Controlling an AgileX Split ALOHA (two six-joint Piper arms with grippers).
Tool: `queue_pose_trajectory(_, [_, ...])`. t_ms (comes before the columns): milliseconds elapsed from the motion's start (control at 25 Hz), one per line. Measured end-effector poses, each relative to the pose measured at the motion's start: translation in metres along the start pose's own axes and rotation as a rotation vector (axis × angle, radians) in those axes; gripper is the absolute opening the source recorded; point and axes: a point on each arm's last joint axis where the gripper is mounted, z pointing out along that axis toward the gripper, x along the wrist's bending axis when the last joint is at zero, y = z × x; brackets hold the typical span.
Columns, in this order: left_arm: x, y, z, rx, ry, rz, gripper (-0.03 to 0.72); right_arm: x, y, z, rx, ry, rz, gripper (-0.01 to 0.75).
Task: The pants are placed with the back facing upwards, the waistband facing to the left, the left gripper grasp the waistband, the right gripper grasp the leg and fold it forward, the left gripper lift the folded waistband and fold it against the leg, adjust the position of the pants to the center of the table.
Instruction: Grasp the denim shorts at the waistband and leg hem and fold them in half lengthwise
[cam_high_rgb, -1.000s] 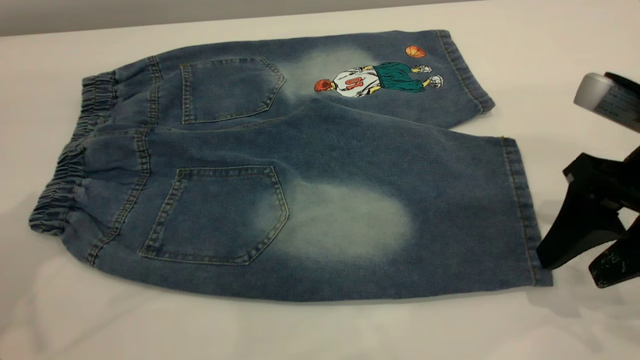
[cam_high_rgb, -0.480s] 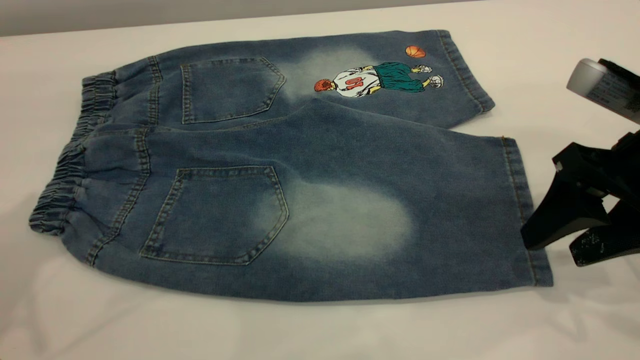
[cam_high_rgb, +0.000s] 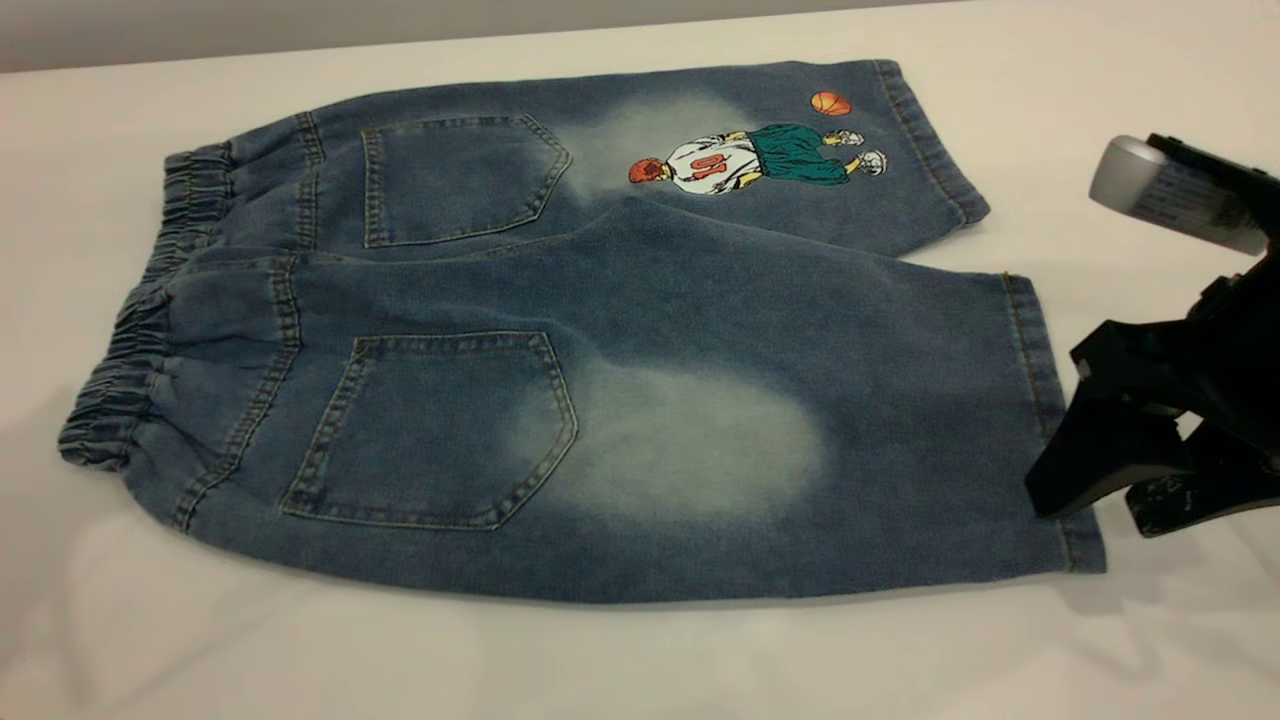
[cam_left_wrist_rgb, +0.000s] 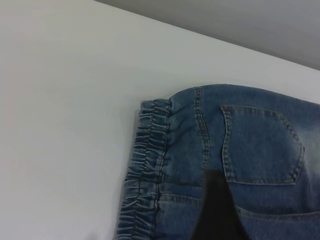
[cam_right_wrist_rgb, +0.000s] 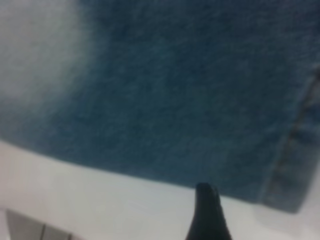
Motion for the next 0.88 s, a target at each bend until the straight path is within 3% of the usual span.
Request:
queue_pose_trajectory(440, [0.000, 0.000, 0.000, 0.000, 0.000, 0.020, 0.435, -0.009, -0.007, 0.016, 0.068, -0.016, 0.022, 0.425])
queue_pose_trajectory(880, [0.000, 0.000, 0.000, 0.000, 0.000, 0.020, 0.435, -0.001, -0.004, 0.018, 0.035, 0.011, -0.010, 0.425])
